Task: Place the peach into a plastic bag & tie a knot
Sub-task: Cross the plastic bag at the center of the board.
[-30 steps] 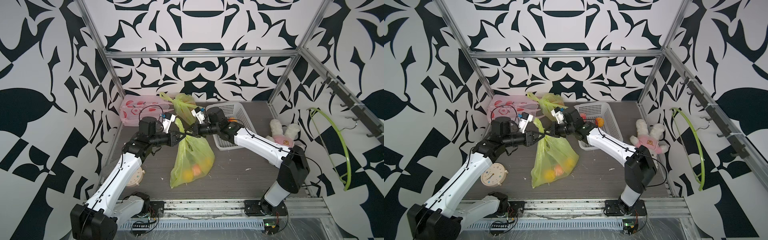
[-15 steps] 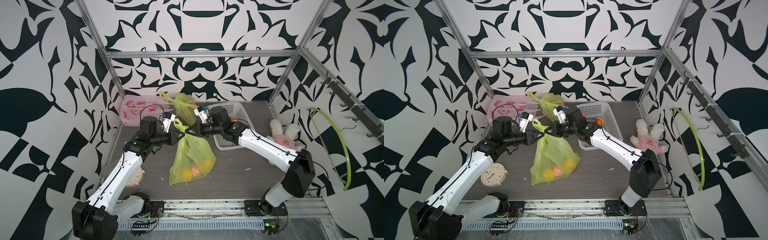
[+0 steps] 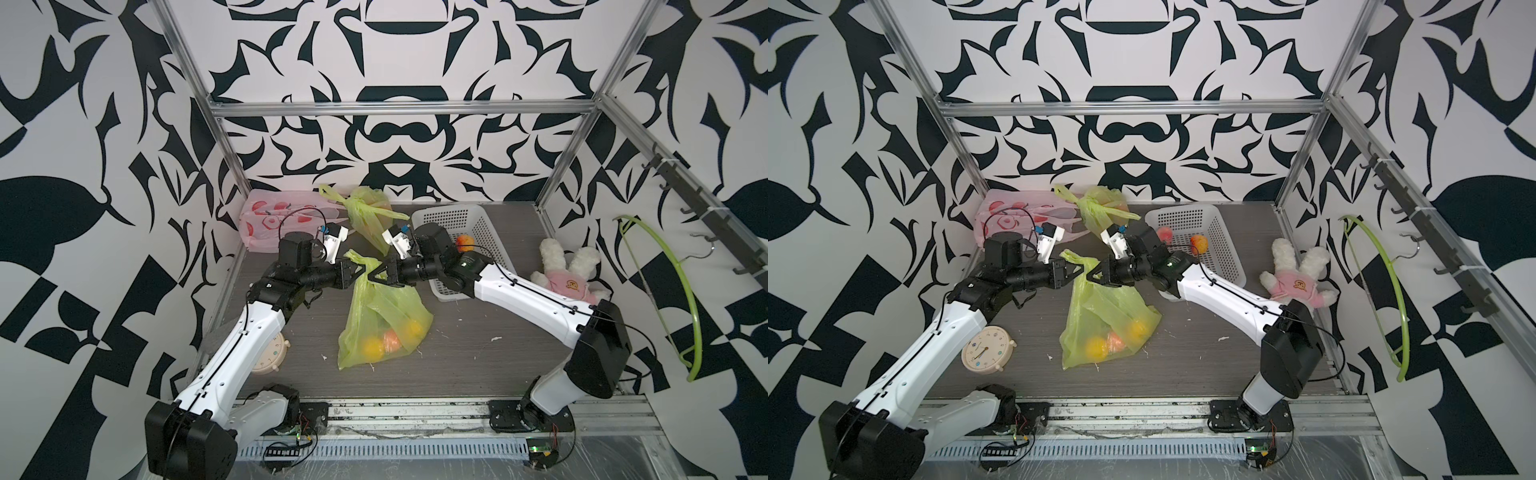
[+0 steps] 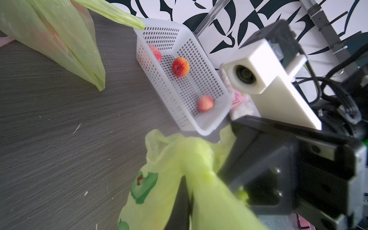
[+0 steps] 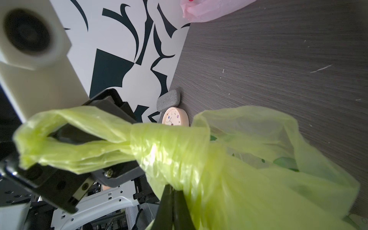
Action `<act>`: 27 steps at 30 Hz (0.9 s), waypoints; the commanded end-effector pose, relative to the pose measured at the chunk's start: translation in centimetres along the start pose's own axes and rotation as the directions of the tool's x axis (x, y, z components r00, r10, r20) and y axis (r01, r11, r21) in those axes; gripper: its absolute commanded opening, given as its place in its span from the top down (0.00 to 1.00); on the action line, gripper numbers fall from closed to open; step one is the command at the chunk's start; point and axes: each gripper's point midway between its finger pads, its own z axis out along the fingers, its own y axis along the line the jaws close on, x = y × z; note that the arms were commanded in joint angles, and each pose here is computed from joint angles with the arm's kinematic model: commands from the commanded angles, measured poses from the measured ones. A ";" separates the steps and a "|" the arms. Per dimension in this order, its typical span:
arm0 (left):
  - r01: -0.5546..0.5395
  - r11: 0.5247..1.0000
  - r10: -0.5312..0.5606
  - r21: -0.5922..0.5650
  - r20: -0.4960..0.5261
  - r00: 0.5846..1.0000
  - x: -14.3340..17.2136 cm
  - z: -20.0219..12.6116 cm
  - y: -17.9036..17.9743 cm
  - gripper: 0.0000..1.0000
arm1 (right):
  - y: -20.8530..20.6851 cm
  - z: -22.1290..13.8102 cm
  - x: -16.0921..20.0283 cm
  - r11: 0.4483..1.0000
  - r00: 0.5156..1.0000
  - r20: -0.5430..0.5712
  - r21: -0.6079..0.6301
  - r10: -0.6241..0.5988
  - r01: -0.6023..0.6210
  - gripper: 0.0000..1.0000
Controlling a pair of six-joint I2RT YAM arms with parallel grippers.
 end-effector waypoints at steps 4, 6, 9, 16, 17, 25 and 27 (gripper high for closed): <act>-0.016 0.998 0.015 0.066 0.004 1.000 -0.4 -0.6 -1.6 0.98 | 0.2 0.3 -0.4 0.999 0.999 0.017 0.005 -0.040 0.039 1.00; -0.011 0.998 0.011 0.066 -0.010 1.000 0.0 -0.7 -1.6 0.91 | 0.4 0.2 -0.7 0.999 0.999 0.027 0.003 -0.044 0.044 1.00; -0.009 0.998 0.011 0.064 -0.022 1.000 0.6 -0.9 -1.6 0.82 | 0.7 0.1 -1.2 0.999 0.998 0.048 0.001 -0.048 0.048 1.00; -0.011 0.996 0.014 0.089 -0.038 0.999 1.3 -1.0 -1.9 0.70 | 1.4 -0.3 -2.0 0.999 0.996 0.075 -0.005 -0.053 0.053 1.00; -0.015 0.995 0.018 0.095 -0.036 0.999 1.2 -1.1 -2.1 0.68 | 1.4 -0.3 -2.0 0.999 0.996 0.074 -0.005 -0.051 0.052 1.00; 0.005 0.997 -0.003 0.079 -0.022 1.000 0.0 -0.3 -1.5 0.60 | 1.8 0.2 -1.4 0.998 0.997 0.041 -0.022 -0.058 0.059 1.00; 0.010 0.997 -0.008 0.079 -0.020 1.000 -0.4 0.0 -1.4 0.61 | 1.8 0.3 -1.3 0.998 0.998 0.034 -0.022 -0.059 0.060 1.00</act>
